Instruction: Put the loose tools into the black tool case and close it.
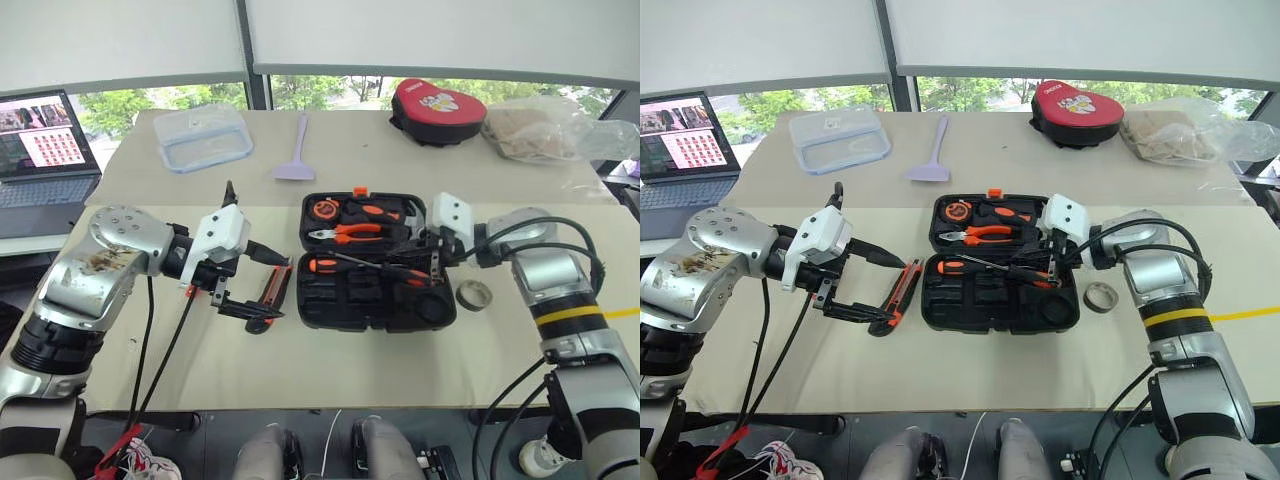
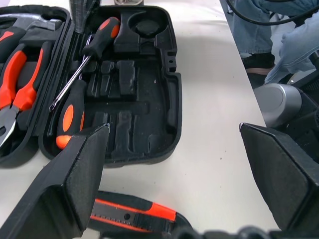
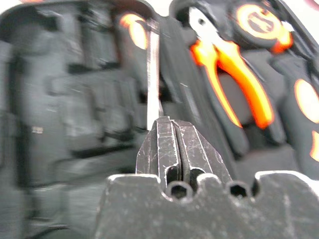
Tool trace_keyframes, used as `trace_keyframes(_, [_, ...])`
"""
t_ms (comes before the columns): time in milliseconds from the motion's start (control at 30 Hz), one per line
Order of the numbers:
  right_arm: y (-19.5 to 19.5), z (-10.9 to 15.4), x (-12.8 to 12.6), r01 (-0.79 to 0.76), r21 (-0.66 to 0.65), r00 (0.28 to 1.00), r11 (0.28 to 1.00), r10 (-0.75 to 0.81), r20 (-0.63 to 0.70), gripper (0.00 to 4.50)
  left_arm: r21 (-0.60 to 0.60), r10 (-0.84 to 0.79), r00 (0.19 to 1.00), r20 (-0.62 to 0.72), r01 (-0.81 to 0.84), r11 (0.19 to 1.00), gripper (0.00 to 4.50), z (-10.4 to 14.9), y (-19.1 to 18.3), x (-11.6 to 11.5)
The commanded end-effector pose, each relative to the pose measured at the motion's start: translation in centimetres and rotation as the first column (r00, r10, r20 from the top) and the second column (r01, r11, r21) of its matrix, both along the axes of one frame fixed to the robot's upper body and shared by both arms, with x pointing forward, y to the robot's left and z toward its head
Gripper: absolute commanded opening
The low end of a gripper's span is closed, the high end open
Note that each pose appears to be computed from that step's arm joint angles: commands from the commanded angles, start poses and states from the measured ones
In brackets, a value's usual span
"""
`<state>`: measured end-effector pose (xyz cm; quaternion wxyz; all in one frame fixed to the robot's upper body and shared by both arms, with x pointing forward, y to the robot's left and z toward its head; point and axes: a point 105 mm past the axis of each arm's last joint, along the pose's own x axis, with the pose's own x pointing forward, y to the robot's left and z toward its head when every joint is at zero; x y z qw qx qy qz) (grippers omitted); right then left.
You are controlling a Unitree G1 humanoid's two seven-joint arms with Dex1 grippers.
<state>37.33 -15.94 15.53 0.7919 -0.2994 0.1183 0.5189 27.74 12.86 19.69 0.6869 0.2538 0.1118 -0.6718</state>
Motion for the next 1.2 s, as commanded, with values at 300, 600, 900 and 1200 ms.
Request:
trace_keyframes(300, [1.9, 0.6, -2.3, -0.145, 0.018, 0.989, 0.989, 0.145, 0.018, 0.03, 0.002, -0.017, 0.999, 0.05, 0.017, 1.0, 4.5, 0.9, -0.1, 0.0])
trace_keyframes(600, [1.5, 2.2, -1.9, -0.095, 0.033, 0.992, 0.995, 0.092, 0.081, 0.03, -0.004, -0.021, 0.999, 0.046, 0.022, 1.0, 4.5, 0.8, -0.3, 0.1])
trace_keyframes(900, [2.2, -1.1, -2.1, -0.081, -0.006, 0.997, 0.997, 0.081, 0.005, 0.03, -0.003, -0.027, 0.999, 0.046, 0.027, 1.0, 4.5, 0.7, -0.5, 0.2])
trace_keyframes(1200, [1.4, -5.4, -3.2, -0.105, -0.179, 0.994, 0.978, 0.097, -0.051, 0.03, 0.002, -0.019, 0.998, 0.051, 0.019, 1.0, 4.5, 0.8, -0.3, 0.2])
